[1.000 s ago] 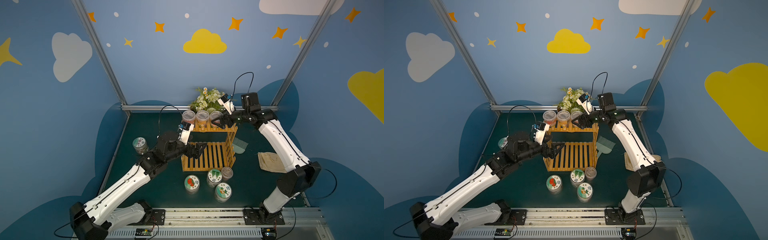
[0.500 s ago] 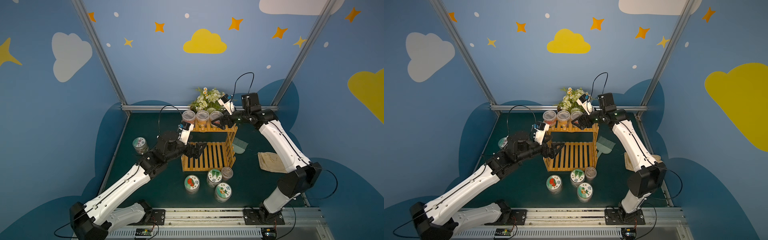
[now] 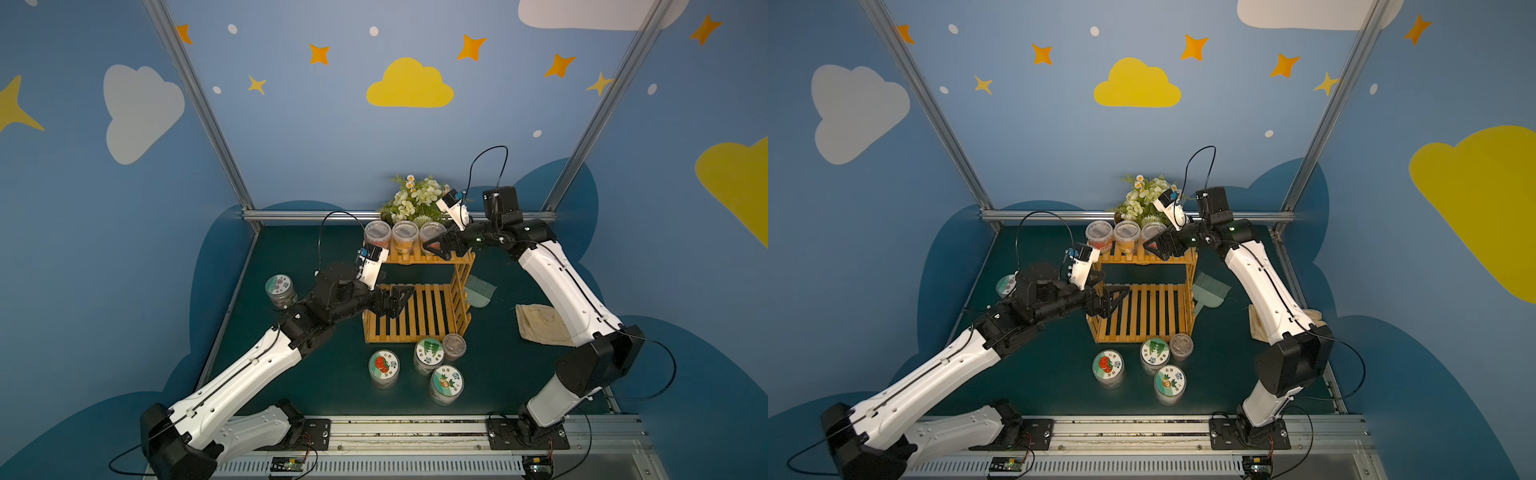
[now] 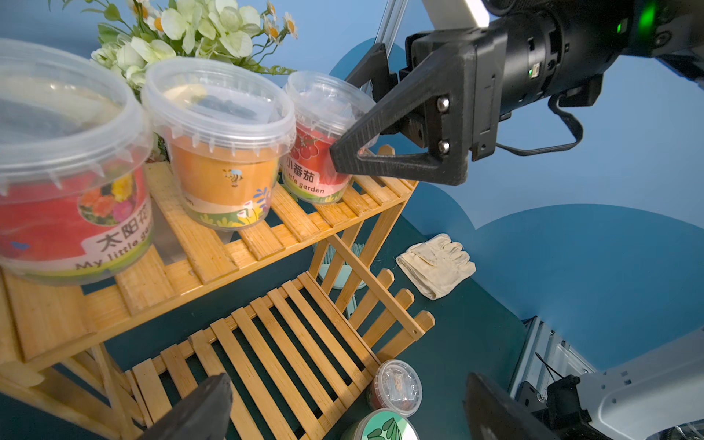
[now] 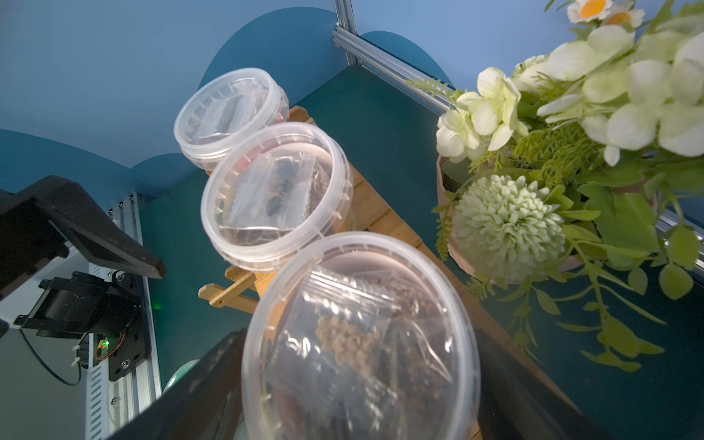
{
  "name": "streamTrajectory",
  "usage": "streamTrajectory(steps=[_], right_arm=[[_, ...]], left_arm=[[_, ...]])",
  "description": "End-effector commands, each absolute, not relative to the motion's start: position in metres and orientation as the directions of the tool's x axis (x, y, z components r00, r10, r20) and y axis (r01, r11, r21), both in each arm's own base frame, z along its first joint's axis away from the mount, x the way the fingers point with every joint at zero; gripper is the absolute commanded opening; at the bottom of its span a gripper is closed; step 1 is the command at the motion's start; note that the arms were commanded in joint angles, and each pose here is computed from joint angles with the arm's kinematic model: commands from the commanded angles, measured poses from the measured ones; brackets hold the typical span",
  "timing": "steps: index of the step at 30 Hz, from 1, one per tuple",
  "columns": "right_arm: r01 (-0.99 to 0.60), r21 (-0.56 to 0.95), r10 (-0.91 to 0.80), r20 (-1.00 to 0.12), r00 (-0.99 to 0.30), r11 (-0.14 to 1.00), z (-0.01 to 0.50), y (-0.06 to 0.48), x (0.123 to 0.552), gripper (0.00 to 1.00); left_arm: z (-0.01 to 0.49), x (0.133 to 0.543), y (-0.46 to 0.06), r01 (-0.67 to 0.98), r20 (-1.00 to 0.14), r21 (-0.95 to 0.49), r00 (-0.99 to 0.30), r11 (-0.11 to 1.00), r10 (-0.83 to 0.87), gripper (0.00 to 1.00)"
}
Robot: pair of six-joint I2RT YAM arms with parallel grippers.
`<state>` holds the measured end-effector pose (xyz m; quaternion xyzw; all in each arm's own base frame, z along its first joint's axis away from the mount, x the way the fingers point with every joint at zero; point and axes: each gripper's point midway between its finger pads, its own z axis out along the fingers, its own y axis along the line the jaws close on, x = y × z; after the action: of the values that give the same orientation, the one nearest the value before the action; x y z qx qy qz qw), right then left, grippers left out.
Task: Place the seed container on the shelf
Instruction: Place the seed jar on the shelf.
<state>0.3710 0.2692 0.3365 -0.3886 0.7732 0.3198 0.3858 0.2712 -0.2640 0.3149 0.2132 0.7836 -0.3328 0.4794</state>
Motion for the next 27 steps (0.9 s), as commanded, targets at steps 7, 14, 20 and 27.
streamTrajectory(steps=[7, 14, 20, 27], right_arm=[[-0.850, 0.137, -0.327, -0.882, -0.338, 0.509, 0.369, 0.257, 0.352, 0.95], [-0.813, 0.117, -0.277, -0.904, -0.325, 0.571, 0.376, 0.239, 0.337, 0.97], [-0.754, 0.117, -0.225, -0.915, -0.335, 0.646, 0.372, 0.218, 0.318, 0.98], [-0.698, 0.108, -0.228, -0.900, -0.371, 0.708, 0.367, 0.200, 0.309, 0.85]], left_arm=[[0.318, 0.269, -0.270, 0.678, -0.891, -0.324, -0.453, 0.660, 0.028, 1.00], [0.310, 0.262, -0.274, 0.690, -0.877, -0.359, -0.480, 0.628, 0.026, 1.00], [0.297, 0.253, -0.274, 0.690, -0.860, -0.395, -0.511, 0.606, 0.022, 1.00], [0.296, 0.246, -0.279, 0.703, -0.848, -0.419, -0.529, 0.574, 0.029, 1.00]])
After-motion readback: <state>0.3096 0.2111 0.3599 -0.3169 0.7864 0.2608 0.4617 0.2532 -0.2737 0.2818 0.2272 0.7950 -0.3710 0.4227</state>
